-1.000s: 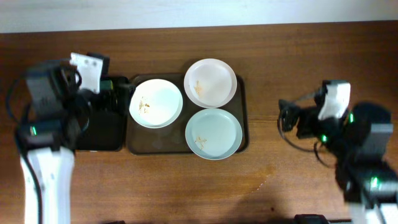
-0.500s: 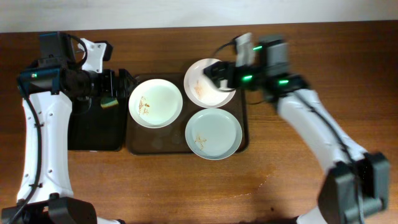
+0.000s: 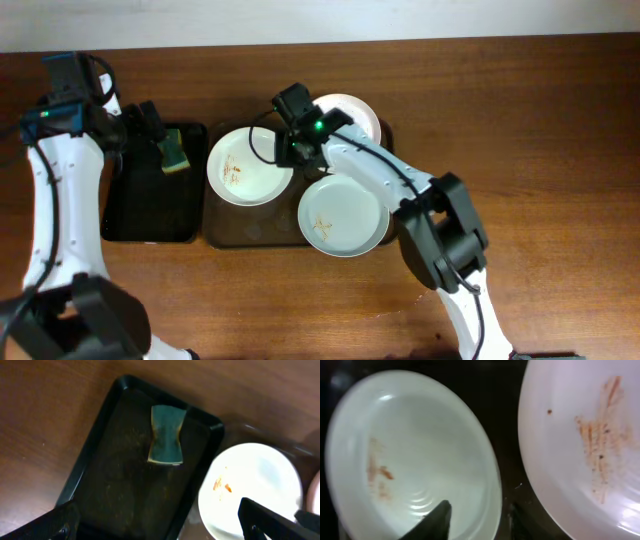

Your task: Clean dirty plates on tray and stack at the side

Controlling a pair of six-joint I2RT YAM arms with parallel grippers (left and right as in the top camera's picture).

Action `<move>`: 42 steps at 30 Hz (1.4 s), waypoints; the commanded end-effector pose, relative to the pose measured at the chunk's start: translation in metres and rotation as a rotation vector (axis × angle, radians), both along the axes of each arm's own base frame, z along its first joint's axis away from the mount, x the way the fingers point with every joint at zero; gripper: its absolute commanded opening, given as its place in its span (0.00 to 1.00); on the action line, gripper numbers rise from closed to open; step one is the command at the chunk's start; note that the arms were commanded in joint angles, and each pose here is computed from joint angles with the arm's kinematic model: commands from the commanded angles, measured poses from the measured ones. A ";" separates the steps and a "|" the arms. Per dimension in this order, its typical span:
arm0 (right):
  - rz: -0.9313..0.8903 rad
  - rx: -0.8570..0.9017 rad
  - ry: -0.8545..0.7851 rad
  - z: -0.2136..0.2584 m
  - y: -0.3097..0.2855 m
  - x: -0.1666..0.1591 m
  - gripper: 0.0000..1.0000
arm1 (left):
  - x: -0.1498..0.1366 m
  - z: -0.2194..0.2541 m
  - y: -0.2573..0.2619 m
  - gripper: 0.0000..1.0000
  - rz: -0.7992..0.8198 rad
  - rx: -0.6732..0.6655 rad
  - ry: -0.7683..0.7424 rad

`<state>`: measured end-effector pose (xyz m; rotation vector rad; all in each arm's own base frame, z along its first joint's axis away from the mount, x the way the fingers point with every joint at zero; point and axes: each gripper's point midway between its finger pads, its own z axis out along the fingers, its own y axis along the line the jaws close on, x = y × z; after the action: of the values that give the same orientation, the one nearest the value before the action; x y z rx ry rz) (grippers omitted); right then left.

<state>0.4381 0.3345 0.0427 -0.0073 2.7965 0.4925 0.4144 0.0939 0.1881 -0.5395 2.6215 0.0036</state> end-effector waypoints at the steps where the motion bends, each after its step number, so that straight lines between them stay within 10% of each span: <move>1: -0.023 -0.024 -0.031 -0.004 0.006 0.004 0.33 | 0.014 -0.017 0.008 0.99 0.025 0.011 0.019; 12: -0.075 -0.097 0.047 -0.053 0.000 -0.007 0.19 | 0.041 -0.072 0.011 0.95 -0.115 0.060 0.079; 18: -0.065 -0.091 0.051 -0.053 0.001 -0.007 0.32 | 0.046 -0.081 0.012 0.95 -0.115 0.059 0.082; 21: -0.072 -0.114 0.089 -0.061 -0.002 -0.017 0.06 | 0.049 -0.081 0.011 0.91 -0.118 0.062 0.070; 25: -0.084 -0.128 0.115 -0.065 -0.005 -0.022 0.04 | 0.066 -0.084 -0.001 0.89 -0.146 0.075 0.028; 32: -0.082 -0.137 0.130 -0.067 -0.007 -0.025 0.04 | 0.075 -0.150 0.003 0.71 -0.146 0.105 0.121; 42: -0.083 -0.127 0.118 -0.065 -0.005 -0.022 0.04 | 0.082 -0.172 0.001 0.01 -0.165 0.103 0.127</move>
<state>0.4301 0.3331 0.0073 0.1142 2.8599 0.3713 0.4942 0.0957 0.0164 -0.3072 2.7603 0.1218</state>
